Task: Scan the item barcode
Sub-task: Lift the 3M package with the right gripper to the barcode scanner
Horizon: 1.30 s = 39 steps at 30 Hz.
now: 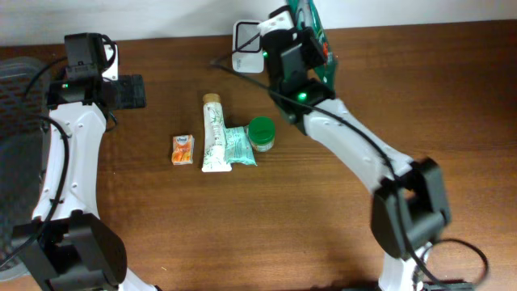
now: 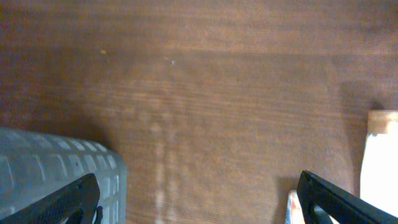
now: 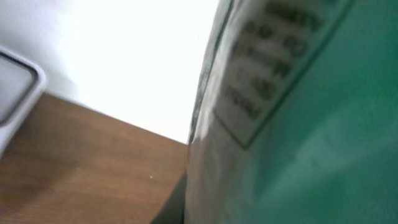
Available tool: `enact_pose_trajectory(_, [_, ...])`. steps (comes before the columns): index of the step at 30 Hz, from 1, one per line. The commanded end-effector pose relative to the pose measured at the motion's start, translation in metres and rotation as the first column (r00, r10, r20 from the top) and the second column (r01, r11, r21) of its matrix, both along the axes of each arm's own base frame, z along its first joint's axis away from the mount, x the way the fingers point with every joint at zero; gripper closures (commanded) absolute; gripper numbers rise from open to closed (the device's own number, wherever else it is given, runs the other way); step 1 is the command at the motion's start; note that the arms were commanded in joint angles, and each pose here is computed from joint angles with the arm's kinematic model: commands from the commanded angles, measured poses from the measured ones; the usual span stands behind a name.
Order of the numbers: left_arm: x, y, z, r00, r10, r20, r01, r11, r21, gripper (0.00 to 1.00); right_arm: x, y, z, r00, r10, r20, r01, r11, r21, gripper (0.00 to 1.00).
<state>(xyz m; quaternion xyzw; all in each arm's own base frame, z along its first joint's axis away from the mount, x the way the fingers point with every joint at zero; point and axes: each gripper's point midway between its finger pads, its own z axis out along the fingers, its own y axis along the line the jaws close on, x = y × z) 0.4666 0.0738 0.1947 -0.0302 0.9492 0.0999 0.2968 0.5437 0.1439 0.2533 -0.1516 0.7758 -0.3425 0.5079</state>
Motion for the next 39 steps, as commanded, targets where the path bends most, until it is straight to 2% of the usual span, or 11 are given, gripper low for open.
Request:
enact_pose_trajectory(1, [0.003, 0.002, 0.001, 1.000, -0.004, 0.002, 0.004, 1.000, 0.014, 0.01, 0.017, -0.005, -0.027, 0.996, -0.069, -0.060, 0.045, 0.941, -0.335, 0.96])
enact_pose_trajectory(4, [0.003, 0.002, 0.001, 1.000, -0.004, 0.002, 0.004, 1.000, 0.013, 0.01, 0.036, 0.013, -0.052, 0.997, 0.012, -0.077, -0.043, 0.908, -0.417, 0.96])
enact_pose_trajectory(5, [0.003, 0.002, 0.001, 1.000, -0.004, 0.002, 0.004, 1.000, 0.014, 0.01, 0.043, 0.028, -0.061, 0.989, 0.102, -0.109, -0.139, 0.890, -0.433, 0.96])
enact_pose_trajectory(7, [0.003, 0.002, 0.001, 1.000, -0.004, 0.002, 0.004, 1.000, 0.014, 0.01, 0.047, 0.042, -0.066, 0.975, 0.187, -0.118, -0.219, 0.883, -0.415, 0.96])
enact_pose_trajectory(10, [0.003, 0.002, 0.001, 1.000, -0.004, 0.002, 0.004, 1.000, 0.014, 0.01, 0.050, 0.047, -0.078, 0.967, 0.216, -0.137, -0.254, 0.875, -0.412, 0.96])
enact_pose_trajectory(16, [0.003, 0.002, 0.001, 1.000, -0.004, 0.002, 0.004, 1.000, 0.013, 0.01, 0.071, 0.030, -0.098, 0.982, 0.177, -0.061, -0.183, 0.841, -0.509, 0.96])
enact_pose_trajectory(28, [0.003, 0.002, 0.001, 1.000, -0.004, 0.002, 0.004, 1.000, 0.014, 0.01, 0.072, 0.005, -0.099, 0.995, 0.085, -0.042, -0.095, 0.855, -0.510, 0.96])
enact_pose_trajectory(30, [0.003, 0.002, 0.001, 1.000, -0.004, 0.002, 0.004, 1.000, 0.014, 0.01, 0.068, 0.006, -0.093, 0.997, 0.065, -0.032, -0.072, 0.858, -0.509, 0.96])
enact_pose_trajectory(33, [0.003, 0.002, 0.001, 1.000, -0.004, 0.002, 0.004, 1.000, 0.014, 0.01, 0.058, 0.017, -0.055, 0.997, 0.067, 0.044, -0.040, 0.894, -0.446, 0.96])
enact_pose_trajectory(35, [0.003, 0.002, 0.001, 1.000, -0.004, 0.002, 0.004, 1.000, 0.014, 0.01, 0.048, 0.029, -0.040, 0.996, 0.091, 0.010, -0.077, 0.891, -0.448, 0.96])
enact_pose_trajectory(39, [0.003, 0.002, 0.001, 1.000, -0.004, 0.002, 0.004, 1.000, 0.013, 0.01, 0.026, 0.025, 0.004, 0.996, 0.091, 0.022, -0.080, 0.946, -0.314, 0.96])
